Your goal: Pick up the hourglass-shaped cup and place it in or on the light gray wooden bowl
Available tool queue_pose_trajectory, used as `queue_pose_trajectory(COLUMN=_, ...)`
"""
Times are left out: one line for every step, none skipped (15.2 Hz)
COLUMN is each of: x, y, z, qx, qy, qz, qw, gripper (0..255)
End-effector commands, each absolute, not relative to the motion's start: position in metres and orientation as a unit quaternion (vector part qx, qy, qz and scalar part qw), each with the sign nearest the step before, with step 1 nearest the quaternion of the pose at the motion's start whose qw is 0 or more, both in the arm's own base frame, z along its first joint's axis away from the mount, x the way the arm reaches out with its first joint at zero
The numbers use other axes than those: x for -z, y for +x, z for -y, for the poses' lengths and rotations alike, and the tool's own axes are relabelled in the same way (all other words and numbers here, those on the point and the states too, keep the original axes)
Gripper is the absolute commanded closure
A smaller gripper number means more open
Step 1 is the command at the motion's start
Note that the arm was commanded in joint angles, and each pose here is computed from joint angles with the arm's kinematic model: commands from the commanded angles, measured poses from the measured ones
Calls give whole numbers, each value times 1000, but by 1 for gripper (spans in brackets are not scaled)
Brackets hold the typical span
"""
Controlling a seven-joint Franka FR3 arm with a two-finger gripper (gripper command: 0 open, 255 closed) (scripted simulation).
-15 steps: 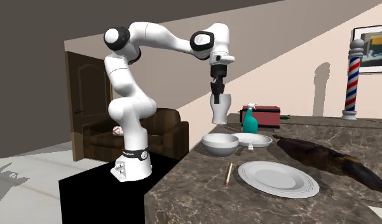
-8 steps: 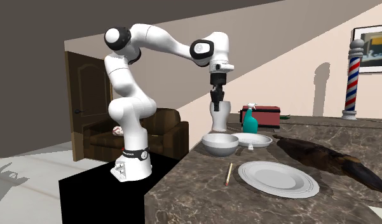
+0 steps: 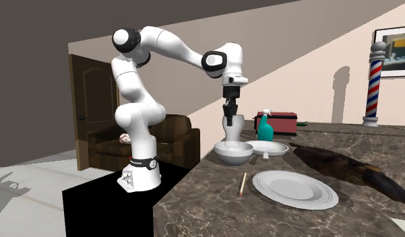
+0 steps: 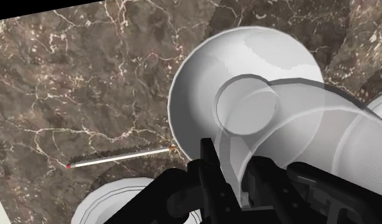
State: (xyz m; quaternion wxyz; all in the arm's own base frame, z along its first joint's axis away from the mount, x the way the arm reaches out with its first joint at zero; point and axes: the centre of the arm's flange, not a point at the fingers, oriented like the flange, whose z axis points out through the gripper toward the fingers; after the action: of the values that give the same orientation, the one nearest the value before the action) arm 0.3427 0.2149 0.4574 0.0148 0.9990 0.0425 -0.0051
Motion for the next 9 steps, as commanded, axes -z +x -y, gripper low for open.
queue_pose_trajectory(x=-456, y=343, z=-215, qx=5, qy=999, qz=-42, qw=15, gripper=255)
queue_pose_trajectory(x=-456, y=343, z=-215, qx=5, qy=999, qz=-42, qw=15, gripper=255)
queue_pose_trajectory(x=-456, y=343, z=-215, qx=5, qy=999, qz=-42, qw=15, gripper=255)
queue_pose_trajectory(x=-456, y=343, z=-215, qx=5, qy=999, qz=-42, qw=15, gripper=255)
queue_pose_trajectory(x=-456, y=343, z=-215, qx=5, qy=999, qz=-42, qw=15, gripper=255)
queue_pose_trajectory(x=-456, y=343, z=-215, qx=5, qy=999, qz=-42, qw=15, gripper=255)
queue_pose_trajectory(x=-456, y=343, z=-215, qx=5, qy=999, qz=-42, qw=15, gripper=0)
queue_pose_trajectory(x=-456, y=343, z=-215, qx=5, qy=999, qz=-42, qw=15, gripper=0)
queue_pose_trajectory(x=-456, y=343, z=-215, qx=5, qy=999, qz=-42, qw=15, gripper=0)
